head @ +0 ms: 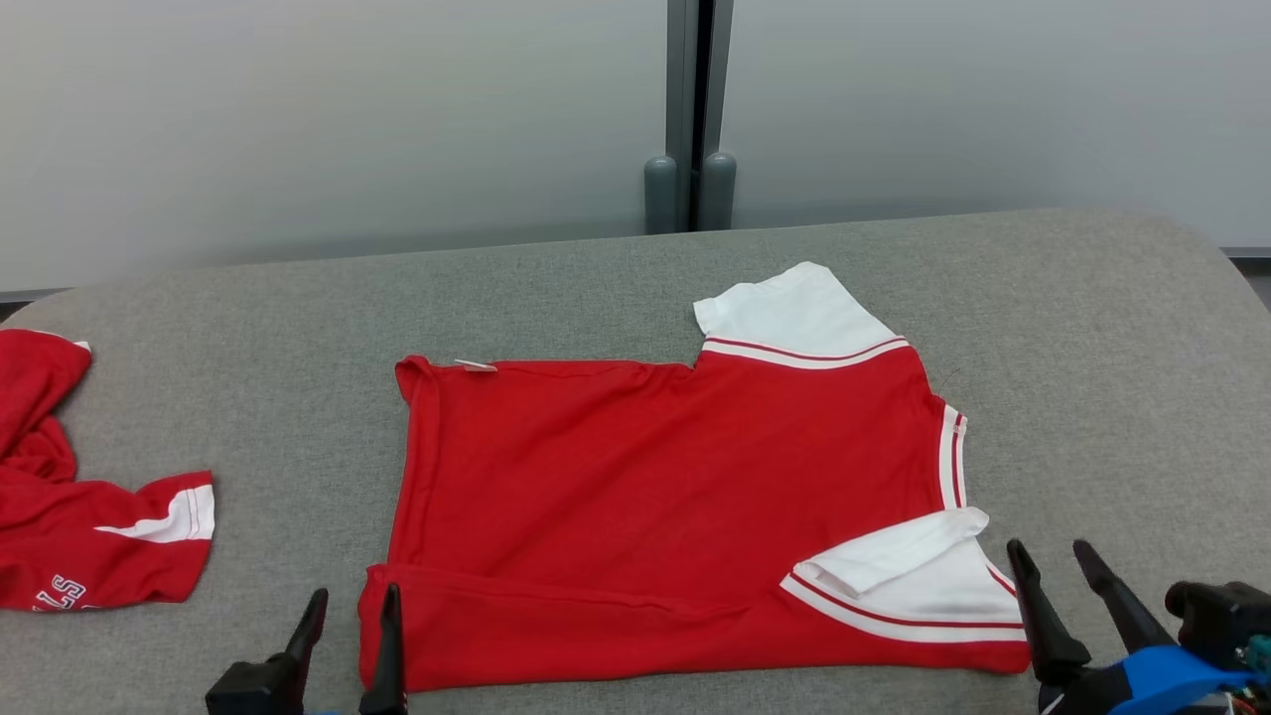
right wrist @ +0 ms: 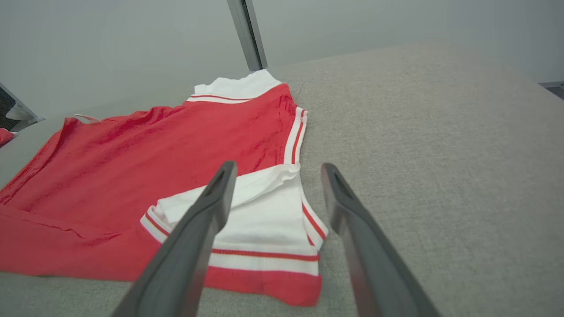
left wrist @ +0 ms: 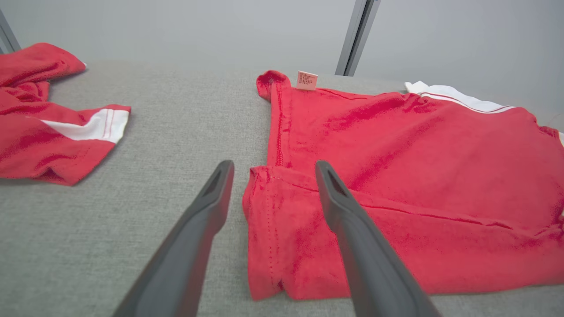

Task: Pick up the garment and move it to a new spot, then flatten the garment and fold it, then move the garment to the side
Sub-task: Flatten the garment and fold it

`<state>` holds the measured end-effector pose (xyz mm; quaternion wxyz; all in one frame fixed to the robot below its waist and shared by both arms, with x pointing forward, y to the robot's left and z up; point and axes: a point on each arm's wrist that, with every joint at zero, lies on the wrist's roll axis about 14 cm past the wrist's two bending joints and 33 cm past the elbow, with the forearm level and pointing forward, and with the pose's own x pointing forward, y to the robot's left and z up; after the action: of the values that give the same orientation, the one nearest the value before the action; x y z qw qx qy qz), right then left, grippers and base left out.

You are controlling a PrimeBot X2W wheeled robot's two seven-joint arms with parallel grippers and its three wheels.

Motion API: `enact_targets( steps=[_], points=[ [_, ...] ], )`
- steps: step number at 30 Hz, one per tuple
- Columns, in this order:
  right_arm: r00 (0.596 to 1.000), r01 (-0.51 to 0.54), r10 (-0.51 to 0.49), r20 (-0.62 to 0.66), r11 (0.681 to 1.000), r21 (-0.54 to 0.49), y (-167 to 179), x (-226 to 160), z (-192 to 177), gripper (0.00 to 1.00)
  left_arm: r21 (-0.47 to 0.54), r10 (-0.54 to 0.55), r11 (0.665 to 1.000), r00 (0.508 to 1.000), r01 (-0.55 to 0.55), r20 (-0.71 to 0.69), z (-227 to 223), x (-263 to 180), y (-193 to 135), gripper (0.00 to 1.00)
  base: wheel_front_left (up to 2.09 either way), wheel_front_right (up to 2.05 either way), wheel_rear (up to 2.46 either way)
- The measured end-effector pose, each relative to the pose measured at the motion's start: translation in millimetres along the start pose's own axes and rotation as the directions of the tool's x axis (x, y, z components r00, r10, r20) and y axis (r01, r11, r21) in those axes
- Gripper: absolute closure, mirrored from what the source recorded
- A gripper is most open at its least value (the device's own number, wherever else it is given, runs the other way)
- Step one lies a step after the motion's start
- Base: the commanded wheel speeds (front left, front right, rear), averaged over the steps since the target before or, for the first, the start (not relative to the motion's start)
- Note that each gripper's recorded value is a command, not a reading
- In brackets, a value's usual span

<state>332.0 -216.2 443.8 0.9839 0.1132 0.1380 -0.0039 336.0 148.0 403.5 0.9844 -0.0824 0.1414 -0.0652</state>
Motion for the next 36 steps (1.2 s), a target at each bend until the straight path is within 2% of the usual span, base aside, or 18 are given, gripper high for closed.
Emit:
enact_targets(
  steps=[4, 8, 14, 19, 25, 36],
  points=[
    [0.992, -0.018, 0.020, 0.126, 1.000, -0.018, 7, 8, 36, 0.00, 0.043, -0.005, 0.999, 0.996, 0.001, 0.090, 31, 9, 3, 0.00, 0.00, 0.00, 0.00],
    [0.979, -0.047, 0.050, 0.196, 0.999, -0.019, 19, 13, 57, 0.00, 0.073, -0.013, 0.997, 0.981, -0.001, 0.191, 66, 18, 3, 0.00, 0.00, 0.00, 0.00],
    [0.939, -0.092, 0.096, 0.329, 0.995, -0.027, 39, 18, 91, 0.00, 0.102, -0.011, 0.995, 0.956, -0.020, 0.294, 104, 25, 6, 0.00, 0.00, 0.00, 0.00],
    [0.919, -0.110, 0.120, 0.375, 0.993, -0.047, 48, 17, 101, 0.00, 0.110, -0.002, 0.993, 0.943, -0.036, 0.332, 118, 25, 10, 0.00, 0.00, 0.00, 0.00],
    [0.916, -0.101, 0.120, 0.384, 0.993, -0.068, 52, 18, 98, 0.00, 0.130, 0.006, 0.990, 0.943, -0.052, 0.333, 118, 22, 15, 0.00, 0.00, 0.00, 0.00],
    [0.941, -0.075, 0.099, 0.322, 0.993, -0.087, 50, 15, 74, 0.00, 0.142, 0.013, 0.988, 0.954, -0.058, 0.299, 105, 21, 17, 0.00, 0.00, 0.00, 0.00]
  ],
)
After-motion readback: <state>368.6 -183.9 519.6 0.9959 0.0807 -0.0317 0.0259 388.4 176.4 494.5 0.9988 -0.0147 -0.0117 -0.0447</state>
